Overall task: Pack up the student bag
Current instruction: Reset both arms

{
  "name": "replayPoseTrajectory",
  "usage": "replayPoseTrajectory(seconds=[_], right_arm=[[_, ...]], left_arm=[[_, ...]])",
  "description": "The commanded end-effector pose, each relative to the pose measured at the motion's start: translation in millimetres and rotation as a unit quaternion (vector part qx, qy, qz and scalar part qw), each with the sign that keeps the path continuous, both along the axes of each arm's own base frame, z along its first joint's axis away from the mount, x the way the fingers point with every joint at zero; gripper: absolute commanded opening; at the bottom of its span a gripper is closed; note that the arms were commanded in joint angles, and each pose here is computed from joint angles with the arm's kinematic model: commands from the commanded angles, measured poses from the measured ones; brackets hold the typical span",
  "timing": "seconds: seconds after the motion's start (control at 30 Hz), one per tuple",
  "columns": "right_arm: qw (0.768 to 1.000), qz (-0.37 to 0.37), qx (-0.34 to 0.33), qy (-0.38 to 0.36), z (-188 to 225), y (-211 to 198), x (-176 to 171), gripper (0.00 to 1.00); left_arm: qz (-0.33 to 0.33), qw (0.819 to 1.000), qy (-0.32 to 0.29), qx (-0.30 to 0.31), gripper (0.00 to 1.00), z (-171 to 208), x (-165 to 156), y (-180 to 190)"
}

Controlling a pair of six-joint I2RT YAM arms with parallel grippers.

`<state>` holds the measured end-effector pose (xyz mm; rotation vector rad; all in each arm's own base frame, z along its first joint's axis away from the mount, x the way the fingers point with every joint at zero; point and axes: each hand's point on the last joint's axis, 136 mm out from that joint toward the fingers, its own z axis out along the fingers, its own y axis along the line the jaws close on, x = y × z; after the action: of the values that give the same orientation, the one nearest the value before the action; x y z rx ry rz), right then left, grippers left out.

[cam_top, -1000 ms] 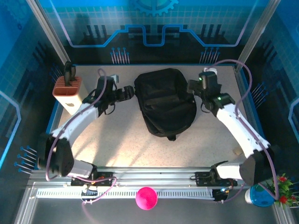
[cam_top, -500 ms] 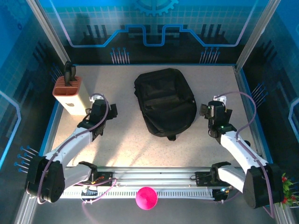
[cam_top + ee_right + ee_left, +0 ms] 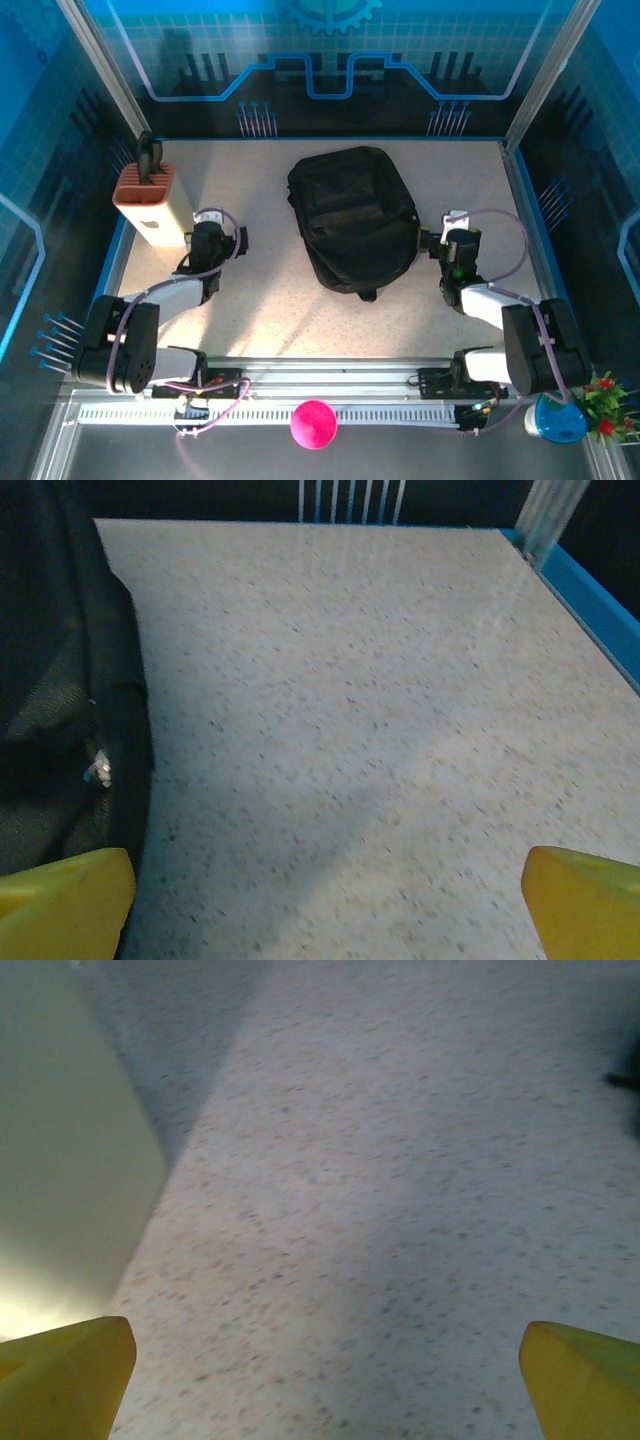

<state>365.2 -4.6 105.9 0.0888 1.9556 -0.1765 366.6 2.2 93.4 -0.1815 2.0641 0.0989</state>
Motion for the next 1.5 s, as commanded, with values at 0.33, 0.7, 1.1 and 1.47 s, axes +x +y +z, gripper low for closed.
replayPoseTrajectory(seconds=[0.33,0.7,1.1,1.47], right_arm=[[0.997,0.044,0.006,-0.062,8,7,20,1.00],[0.997,0.043,0.001,-0.058,-2,8,24,1.00],[0.998,0.041,-0.007,-0.038,-6,10,30,1.00],[0.998,0.041,-0.006,-0.039,-5,10,31,1.00]], left_arm=[[-0.098,0.991,-0.087,-0.032,0.99,9,30,-15],[-0.095,0.991,-0.085,-0.039,0.99,2,32,-12],[-0.087,0.992,-0.083,-0.034,0.99,1,32,-10],[-0.087,0.992,-0.082,-0.035,0.99,0,33,-10]])
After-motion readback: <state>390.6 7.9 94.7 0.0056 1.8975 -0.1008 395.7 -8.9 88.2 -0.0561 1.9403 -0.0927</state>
